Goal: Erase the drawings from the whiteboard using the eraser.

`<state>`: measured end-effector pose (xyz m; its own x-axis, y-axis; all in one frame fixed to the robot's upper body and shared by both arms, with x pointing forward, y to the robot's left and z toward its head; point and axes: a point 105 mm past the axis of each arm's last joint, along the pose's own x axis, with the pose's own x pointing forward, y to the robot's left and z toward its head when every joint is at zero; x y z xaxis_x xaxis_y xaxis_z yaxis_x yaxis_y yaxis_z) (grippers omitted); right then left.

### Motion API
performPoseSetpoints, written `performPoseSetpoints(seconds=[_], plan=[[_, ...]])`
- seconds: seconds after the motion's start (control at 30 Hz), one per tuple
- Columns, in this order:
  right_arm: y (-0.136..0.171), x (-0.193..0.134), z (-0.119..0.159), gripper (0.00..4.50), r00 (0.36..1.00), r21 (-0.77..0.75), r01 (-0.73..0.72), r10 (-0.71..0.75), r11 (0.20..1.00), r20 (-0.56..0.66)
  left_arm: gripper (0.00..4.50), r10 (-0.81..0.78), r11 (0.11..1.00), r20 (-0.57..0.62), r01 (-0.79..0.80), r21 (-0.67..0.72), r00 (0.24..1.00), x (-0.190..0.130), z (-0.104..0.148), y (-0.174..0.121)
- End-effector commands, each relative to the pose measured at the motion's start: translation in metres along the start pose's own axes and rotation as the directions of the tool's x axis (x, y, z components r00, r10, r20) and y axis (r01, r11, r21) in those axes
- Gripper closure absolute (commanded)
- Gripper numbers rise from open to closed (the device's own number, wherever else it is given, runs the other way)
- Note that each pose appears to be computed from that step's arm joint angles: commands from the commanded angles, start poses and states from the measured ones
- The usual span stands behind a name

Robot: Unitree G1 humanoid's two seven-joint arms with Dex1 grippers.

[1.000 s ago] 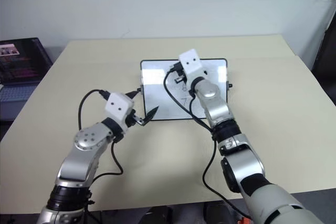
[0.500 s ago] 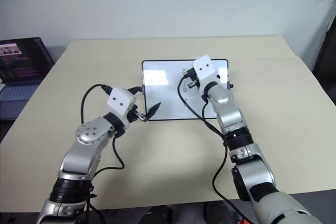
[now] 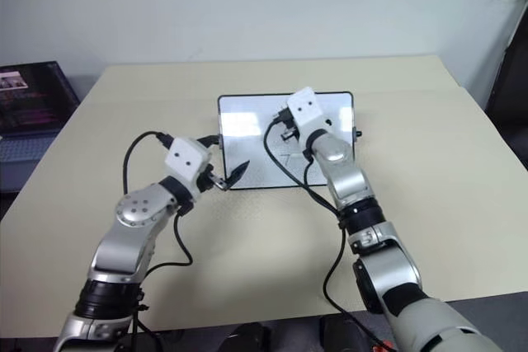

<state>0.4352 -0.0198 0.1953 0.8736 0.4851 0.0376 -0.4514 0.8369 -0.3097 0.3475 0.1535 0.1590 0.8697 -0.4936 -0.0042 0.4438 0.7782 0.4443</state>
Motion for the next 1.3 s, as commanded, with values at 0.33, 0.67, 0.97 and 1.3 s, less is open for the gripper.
performPoseSetpoints(seconds=[0.33, 0.67, 0.97, 1.3], plan=[[0.011, 0.021, 0.033, 3.51, 0.996, -0.022, -0.041, 0.043, 0.999, 0.082, 0.00, 0.039, 0.999, 0.036, -0.040, 0.032, 0.999, -0.007, 0.009, 0.006], [0.009, 0.023, 0.035, 3.51, 0.995, -0.027, -0.039, 0.041, 0.999, 0.095, 0.00, 0.034, 0.999, 0.042, -0.036, 0.032, 0.999, -0.004, 0.009, 0.005], [-0.006, 0.013, 0.012, 3.51, 1.000, -0.073, -0.009, 0.011, 0.997, 0.029, 0.00, 0.024, 0.999, 0.048, -0.026, 0.033, 0.999, -0.001, 0.010, 0.004], [-0.029, -0.004, -0.013, 3.51, 0.998, -0.113, 0.022, -0.027, 0.993, -0.048, 0.00, 0.010, 0.999, 0.051, -0.012, 0.044, 0.999, 0.002, 0.011, 0.007]])
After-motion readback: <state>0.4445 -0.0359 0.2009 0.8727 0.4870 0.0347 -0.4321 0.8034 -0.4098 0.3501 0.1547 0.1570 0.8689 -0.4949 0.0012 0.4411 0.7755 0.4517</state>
